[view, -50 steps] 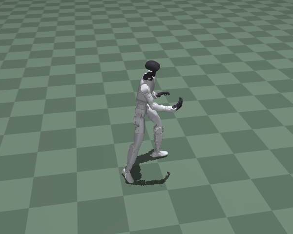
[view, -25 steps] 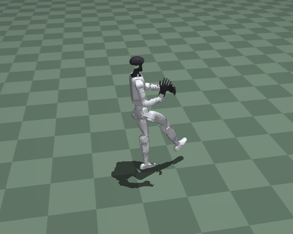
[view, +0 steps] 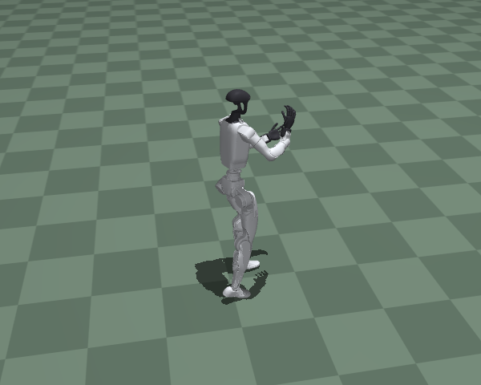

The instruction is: Kungfu

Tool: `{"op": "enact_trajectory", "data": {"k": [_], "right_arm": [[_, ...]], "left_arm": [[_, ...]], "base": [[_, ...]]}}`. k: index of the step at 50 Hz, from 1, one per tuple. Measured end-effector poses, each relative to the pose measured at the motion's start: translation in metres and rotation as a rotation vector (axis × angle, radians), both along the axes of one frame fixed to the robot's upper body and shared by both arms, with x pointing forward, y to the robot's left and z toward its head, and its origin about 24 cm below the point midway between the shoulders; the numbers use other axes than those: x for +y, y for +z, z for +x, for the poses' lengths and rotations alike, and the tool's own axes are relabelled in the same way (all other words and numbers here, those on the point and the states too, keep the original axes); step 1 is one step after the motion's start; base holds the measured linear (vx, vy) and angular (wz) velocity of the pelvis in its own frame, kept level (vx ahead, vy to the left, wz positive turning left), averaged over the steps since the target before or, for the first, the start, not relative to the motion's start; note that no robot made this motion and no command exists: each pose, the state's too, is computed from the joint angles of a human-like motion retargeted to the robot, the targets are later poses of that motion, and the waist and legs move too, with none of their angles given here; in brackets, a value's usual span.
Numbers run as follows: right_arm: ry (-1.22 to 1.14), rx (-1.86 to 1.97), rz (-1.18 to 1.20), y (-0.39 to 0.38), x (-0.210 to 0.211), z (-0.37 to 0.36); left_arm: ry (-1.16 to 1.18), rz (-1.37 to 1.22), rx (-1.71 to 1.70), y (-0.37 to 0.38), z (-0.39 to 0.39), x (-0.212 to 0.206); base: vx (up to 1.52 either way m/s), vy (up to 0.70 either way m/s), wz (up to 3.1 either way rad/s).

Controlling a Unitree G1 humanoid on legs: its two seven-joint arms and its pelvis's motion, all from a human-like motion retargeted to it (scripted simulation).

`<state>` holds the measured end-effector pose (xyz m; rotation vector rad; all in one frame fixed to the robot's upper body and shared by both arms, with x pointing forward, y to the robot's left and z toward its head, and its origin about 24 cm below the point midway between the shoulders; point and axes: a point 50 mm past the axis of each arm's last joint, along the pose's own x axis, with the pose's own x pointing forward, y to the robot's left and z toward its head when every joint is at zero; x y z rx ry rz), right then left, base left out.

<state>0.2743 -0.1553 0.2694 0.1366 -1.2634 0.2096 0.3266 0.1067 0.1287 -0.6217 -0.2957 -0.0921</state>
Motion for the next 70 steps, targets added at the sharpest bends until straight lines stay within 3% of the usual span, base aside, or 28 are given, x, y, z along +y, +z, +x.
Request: {"op": "enact_trajectory", "data": {"k": [6,12,18,35,40,45,51,56,62,70], "right_arm": [[0.485,-0.369,-0.199,0.114,0.039,-0.043],[0.703,-0.726,-0.427,0.160,0.072,-0.106],[0.707,-0.888,-0.424,0.164,0.071,-0.122],[0.648,-0.825,-0.354,0.152,0.069,-0.103],[0.607,-0.720,-0.251,0.148,0.062,-0.084],[0.553,-0.592,-0.187,0.136,0.055,-0.064],[0.324,-0.421,-0.236,0.103,0.027,-0.032],[-0.048,-0.212,-0.387,0.066,-0.037,-0.010],[-0.568,0.108,-0.626,0.020,-0.138,-0.011],[-1.334,0.719,-0.972,-0.053,-0.274,-0.048]], "left_arm": [[0.420,-0.205,-0.449,0.114,-0.050,0.030],[0.658,-0.426,-0.863,0.171,-0.121,0.045],[0.736,-0.461,-1.012,0.178,-0.144,0.046],[0.770,-0.406,-0.876,0.159,-0.136,0.055],[0.811,-0.319,-0.746,0.146,-0.122,0.074],[1.051,-0.189,-0.606,0.117,-0.113,0.120],[1.159,0.196,-0.539,0.100,-0.100,0.158],[0.970,0.747,-0.446,0.093,-0.064,0.157],[0.579,1.063,-0.528,0.090,-0.028,0.113],[0.141,1.255,-0.937,0.093,-0.016,0.002]], "base": [[-0.49,-0.51,-0.73],[-0.47,-0.32,-0.93],[-0.35,-0.20,-0.53],[-0.24,-0.04,-0.67],[-0.18,0.17,-0.85],[-0.20,0.12,-1.00],[-0.25,-0.01,-0.69],[-0.25,-0.19,-0.48],[-0.30,-0.47,-0.38],[-0.35,-0.39,-0.54]]}}
